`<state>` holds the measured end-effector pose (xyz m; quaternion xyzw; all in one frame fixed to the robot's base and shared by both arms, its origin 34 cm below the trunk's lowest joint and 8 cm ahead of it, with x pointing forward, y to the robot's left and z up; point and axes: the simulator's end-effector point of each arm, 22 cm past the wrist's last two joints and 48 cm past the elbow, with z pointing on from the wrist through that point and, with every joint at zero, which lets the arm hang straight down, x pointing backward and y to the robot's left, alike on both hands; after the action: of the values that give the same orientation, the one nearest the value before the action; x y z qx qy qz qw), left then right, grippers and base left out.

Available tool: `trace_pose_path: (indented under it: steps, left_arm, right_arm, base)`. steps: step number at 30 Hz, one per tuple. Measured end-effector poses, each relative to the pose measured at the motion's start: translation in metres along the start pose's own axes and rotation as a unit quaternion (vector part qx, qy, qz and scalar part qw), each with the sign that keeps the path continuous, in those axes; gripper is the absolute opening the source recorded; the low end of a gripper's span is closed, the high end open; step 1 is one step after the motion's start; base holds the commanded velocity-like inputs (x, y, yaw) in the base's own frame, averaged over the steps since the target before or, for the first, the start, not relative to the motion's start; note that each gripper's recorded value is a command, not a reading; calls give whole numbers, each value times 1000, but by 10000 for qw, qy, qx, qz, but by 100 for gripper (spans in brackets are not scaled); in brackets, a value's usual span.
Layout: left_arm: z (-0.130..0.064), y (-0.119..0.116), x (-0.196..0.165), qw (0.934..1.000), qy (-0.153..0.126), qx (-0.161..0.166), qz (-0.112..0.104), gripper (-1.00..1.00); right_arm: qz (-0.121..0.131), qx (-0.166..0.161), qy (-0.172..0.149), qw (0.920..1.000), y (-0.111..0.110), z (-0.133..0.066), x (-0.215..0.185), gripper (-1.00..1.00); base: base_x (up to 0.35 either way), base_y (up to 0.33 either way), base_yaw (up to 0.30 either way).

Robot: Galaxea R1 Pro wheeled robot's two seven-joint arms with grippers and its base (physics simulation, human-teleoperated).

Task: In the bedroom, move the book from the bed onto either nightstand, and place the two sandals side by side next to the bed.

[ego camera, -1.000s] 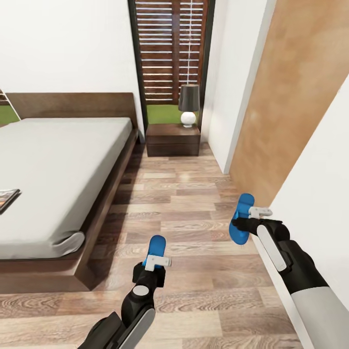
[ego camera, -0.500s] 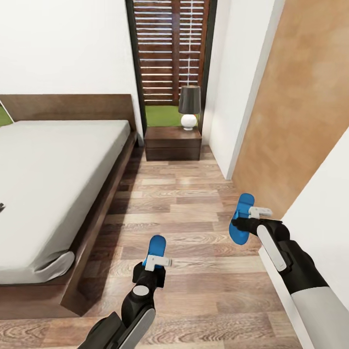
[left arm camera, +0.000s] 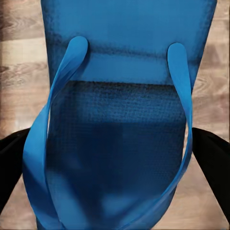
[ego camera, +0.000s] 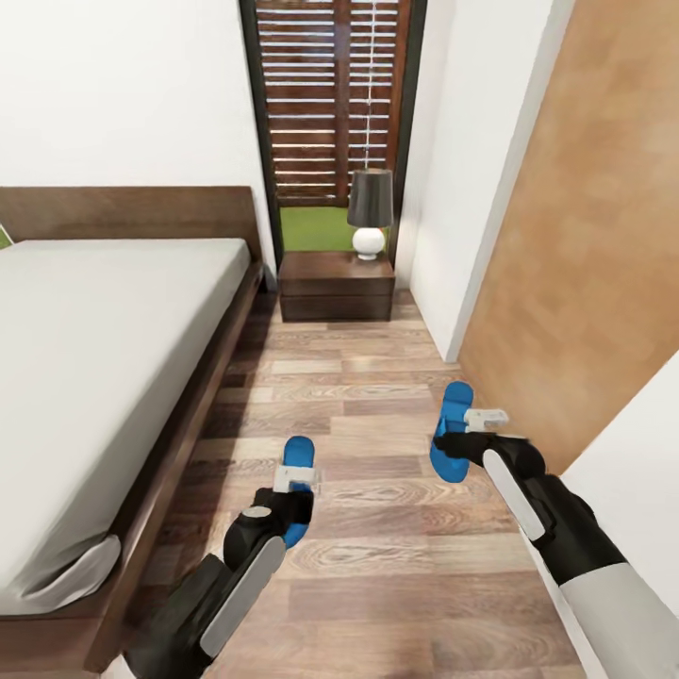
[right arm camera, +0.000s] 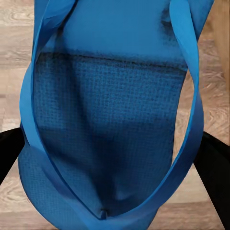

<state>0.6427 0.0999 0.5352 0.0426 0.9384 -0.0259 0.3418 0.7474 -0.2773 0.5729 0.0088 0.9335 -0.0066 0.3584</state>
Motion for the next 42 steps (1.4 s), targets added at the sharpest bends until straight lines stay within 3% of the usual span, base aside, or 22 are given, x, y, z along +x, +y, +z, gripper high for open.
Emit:
trace_pose_path:
  steps: [4, 12, 19, 26, 36, 42]
  left_arm:
    - [11, -3, 2, 9997, 170, 181, -50, -100]
    - [22, -8, 18, 9991, 392, 169, -31, -100]
    - [23, -10, 21, 9989, 430, 165, -25, -100]
    - [23, -10, 22, 9989, 437, 170, -26, -100]
    - [23, -12, 23, 9988, 451, 183, -22, -100]
    - [23, -13, 23, 9988, 453, 192, -14, -100]
  right_arm:
    - [-173, 29, 47, 9998, 4, 2, 7, -100]
    - [-195, -25, 69, 9998, 8, 3, 9, -100]
    - [-202, -514, 370, 9978, 23, 13, 34, -100]
    - [-576, -542, 612, 9950, 14, 23, 57, -100]
    - [-824, -420, 612, 9938, 8, 24, 58, -100]
    - [-833, -511, 288, 9948, 14, 22, 41, -100]
  base:
    - [332, 0, 0]
    - [332, 0, 0]
    - [332, 0, 0]
    - [332, 0, 0]
    - [332, 0, 0]
    - [330, -37, 0]
